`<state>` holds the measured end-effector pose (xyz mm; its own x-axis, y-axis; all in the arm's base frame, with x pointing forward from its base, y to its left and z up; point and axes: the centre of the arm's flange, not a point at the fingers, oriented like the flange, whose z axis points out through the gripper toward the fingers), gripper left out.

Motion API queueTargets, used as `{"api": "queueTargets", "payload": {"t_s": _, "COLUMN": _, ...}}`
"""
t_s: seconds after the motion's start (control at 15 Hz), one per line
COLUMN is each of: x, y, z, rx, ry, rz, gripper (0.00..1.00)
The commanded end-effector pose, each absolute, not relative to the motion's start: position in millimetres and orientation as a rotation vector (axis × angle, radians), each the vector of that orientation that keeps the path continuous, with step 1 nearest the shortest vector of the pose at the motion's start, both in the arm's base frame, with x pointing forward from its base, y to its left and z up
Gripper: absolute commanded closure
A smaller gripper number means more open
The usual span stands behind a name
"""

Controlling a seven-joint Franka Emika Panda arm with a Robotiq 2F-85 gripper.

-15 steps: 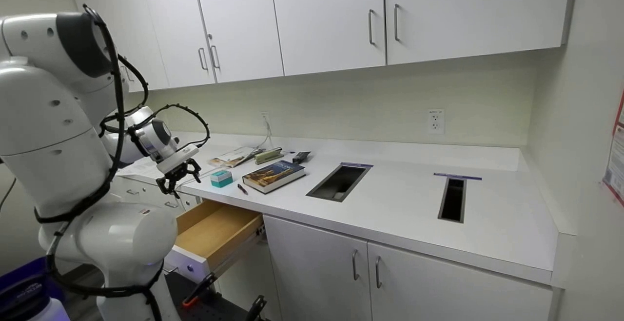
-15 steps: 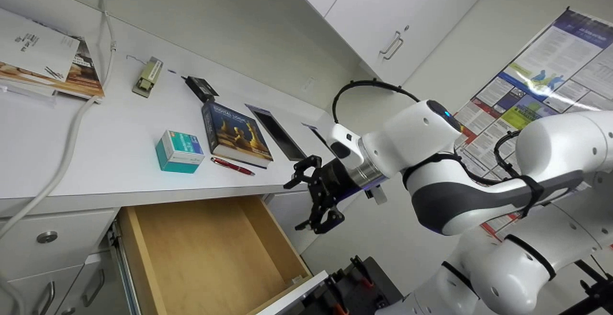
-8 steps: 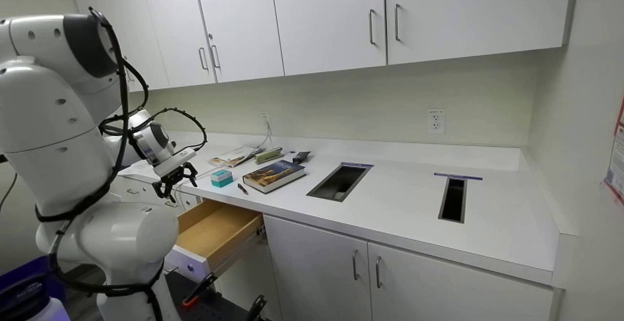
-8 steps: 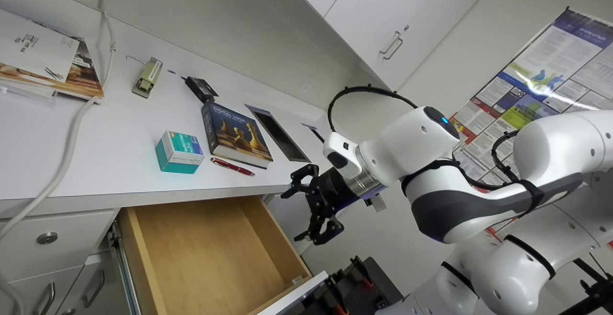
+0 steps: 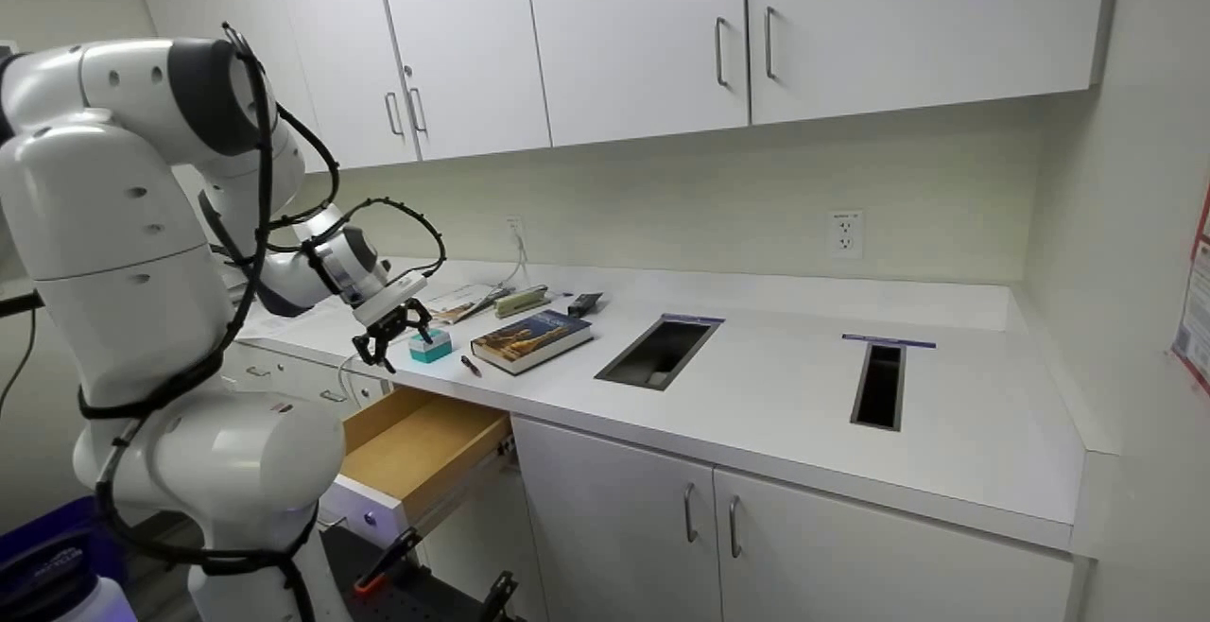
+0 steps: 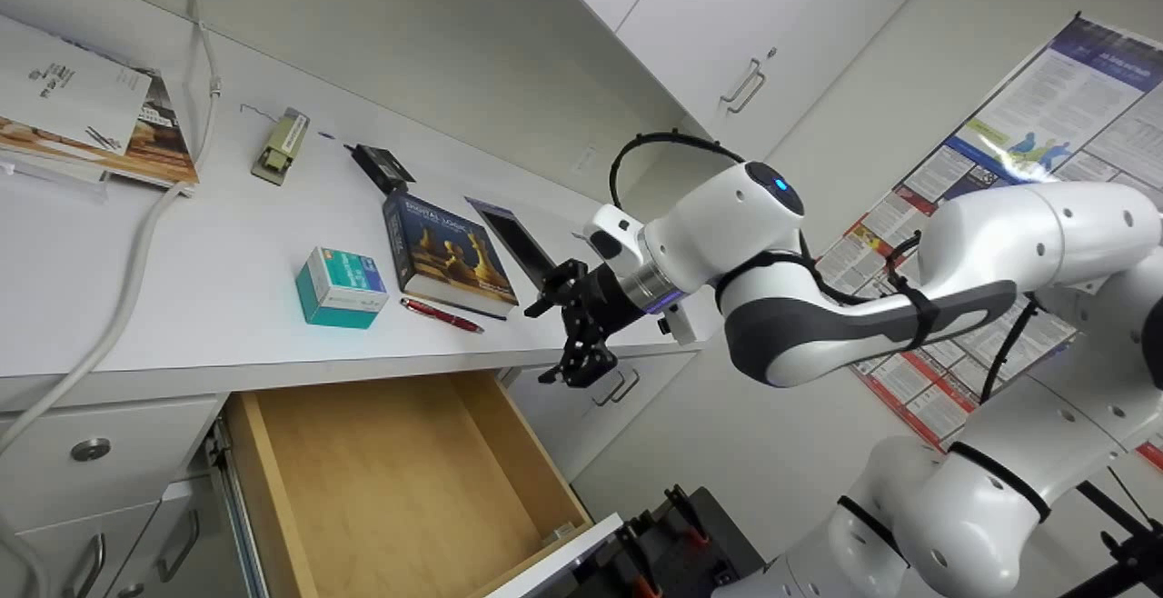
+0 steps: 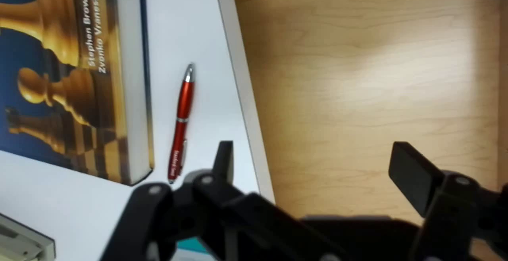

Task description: Open the first drawer from the right and then put the pen inside it

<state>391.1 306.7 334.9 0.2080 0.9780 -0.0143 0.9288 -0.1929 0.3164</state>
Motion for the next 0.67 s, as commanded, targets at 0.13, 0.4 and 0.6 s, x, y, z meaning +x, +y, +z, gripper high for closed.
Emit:
{"api": "queueTargets", "payload": {"t_s": 0.13, "x": 455, "y": 304, "z": 325, "rx": 2.321, "ry": 1.743, "rz": 0.23, "gripper": 0.0}}
{"api": "queueTargets", "payload": {"t_s": 0.4, "x": 483, "y": 300, "z": 323, "rx": 2.368, "ry": 1.708, "rz": 0.27, "gripper": 0.0}}
{"api": "queueTargets", "payload": {"t_s": 0.6, "x": 499, "y": 297, "z": 316, "rx": 2.419, "ry": 1.711, "rz": 0.258, "gripper": 0.0}}
